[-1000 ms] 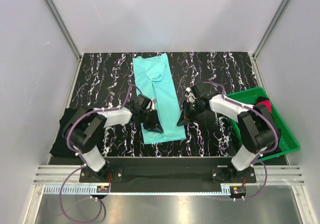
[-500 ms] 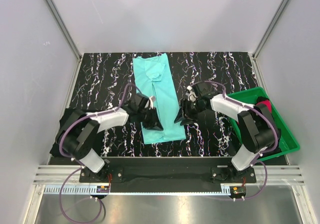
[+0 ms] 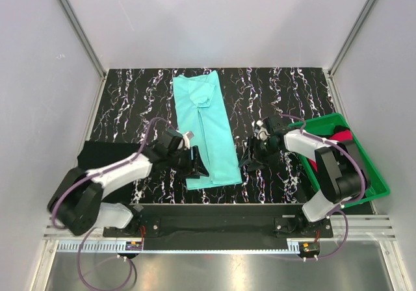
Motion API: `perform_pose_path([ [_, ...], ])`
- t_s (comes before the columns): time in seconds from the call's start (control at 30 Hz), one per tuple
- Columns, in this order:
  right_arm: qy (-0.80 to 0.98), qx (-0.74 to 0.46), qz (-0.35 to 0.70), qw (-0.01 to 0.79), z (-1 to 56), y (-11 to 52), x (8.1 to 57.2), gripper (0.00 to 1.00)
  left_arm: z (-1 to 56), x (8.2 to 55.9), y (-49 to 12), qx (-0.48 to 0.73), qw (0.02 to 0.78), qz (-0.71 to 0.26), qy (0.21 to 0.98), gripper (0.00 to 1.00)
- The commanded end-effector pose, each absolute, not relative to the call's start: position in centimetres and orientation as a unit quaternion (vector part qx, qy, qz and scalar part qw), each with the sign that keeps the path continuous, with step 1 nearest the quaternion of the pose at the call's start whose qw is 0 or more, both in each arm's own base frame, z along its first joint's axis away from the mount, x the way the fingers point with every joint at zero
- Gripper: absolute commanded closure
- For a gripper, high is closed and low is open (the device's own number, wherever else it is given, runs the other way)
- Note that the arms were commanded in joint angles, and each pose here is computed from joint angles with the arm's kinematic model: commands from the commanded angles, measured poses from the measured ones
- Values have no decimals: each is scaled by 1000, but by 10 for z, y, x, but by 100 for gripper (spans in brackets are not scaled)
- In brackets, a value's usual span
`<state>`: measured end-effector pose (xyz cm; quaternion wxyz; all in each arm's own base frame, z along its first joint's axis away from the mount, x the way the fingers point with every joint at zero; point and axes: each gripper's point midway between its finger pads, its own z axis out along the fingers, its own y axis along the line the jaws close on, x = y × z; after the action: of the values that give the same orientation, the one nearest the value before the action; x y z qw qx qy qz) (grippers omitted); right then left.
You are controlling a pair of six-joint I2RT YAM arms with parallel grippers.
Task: Fold and stack the t-shirts
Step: Fold the tshirt
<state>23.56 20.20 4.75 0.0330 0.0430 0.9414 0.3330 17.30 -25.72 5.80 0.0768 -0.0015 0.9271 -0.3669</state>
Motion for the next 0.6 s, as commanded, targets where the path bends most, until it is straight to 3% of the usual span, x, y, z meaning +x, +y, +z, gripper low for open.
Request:
perform_pose_path([
  [0.0,940,27,339,18,37,201,222,45,93,171,-254,-7,115,-389,914,44],
  [0.23,937,33,349,3,30,203,215,45,88,162,-211,-80,128,-341,928,41],
  [0.43,937,30,347,6,30,202,214,45,97,196,-179,-126,172,-348,913,44],
  [0.57,939,30,343,-4,23,201,210,45,87,194,-172,-136,145,-349,916,34],
])
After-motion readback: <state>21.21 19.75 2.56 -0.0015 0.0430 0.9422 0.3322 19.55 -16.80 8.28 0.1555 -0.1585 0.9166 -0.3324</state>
